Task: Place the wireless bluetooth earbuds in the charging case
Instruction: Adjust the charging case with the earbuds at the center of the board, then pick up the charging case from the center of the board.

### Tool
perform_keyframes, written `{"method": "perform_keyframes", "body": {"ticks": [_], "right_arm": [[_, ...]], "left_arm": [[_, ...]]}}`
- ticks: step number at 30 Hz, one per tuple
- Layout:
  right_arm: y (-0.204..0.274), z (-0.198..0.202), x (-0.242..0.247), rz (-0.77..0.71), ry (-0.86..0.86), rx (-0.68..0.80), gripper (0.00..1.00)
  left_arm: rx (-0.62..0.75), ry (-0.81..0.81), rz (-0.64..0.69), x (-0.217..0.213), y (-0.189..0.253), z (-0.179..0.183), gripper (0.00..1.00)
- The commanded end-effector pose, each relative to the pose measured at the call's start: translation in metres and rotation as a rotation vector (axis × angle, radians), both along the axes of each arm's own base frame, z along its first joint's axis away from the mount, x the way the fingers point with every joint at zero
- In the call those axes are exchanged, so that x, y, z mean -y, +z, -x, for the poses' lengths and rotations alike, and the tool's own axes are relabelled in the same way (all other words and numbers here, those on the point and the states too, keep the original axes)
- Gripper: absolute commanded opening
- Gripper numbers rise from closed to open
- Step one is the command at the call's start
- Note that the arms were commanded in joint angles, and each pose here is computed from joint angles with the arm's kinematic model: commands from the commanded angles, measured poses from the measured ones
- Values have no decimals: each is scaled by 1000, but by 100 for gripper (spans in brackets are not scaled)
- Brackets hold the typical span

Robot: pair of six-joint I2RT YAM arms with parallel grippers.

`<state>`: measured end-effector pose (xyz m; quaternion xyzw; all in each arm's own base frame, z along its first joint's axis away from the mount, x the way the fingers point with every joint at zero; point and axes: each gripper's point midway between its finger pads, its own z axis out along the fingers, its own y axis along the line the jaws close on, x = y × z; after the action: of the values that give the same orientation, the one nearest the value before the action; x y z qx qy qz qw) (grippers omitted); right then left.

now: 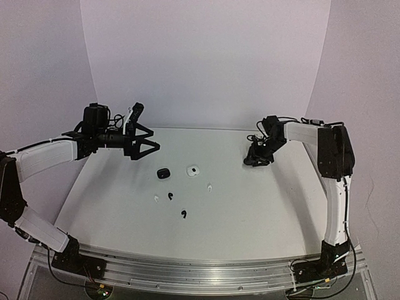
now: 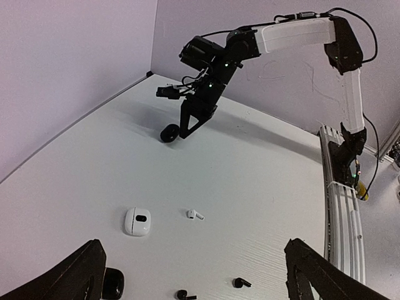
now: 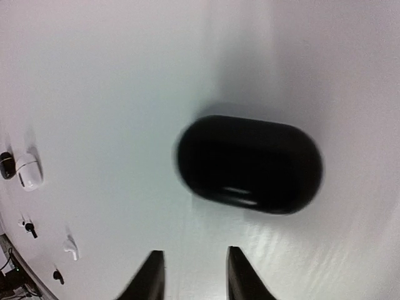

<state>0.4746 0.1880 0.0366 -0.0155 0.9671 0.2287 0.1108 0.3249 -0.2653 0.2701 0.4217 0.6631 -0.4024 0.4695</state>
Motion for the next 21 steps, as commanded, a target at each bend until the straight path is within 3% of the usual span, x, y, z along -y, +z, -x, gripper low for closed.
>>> {"method": "perform_keyframes", "body": {"ticks": [1,3,6,7,14,21], "right_arm": [[89,-12,-74,-49,72,205,50],[96,-14,-97,-41,53,229,63],[94,-12,-133,3,26,259,93],[97,-10,-146,16,25,280,98],[69,-5,-199,158,31,377,98],[30,6,-227,246,153,411,98]], "left_arm": [[-35,67,22,-9,2,-9,99],[-71,111,23,-14,-2,-16,99],[-84,167,13,-22,-7,-23,99],[-81,175,9,-23,-8,-24,99],[-70,164,11,-25,-8,-19,99],[-68,157,13,-25,-9,-15,99]]}}
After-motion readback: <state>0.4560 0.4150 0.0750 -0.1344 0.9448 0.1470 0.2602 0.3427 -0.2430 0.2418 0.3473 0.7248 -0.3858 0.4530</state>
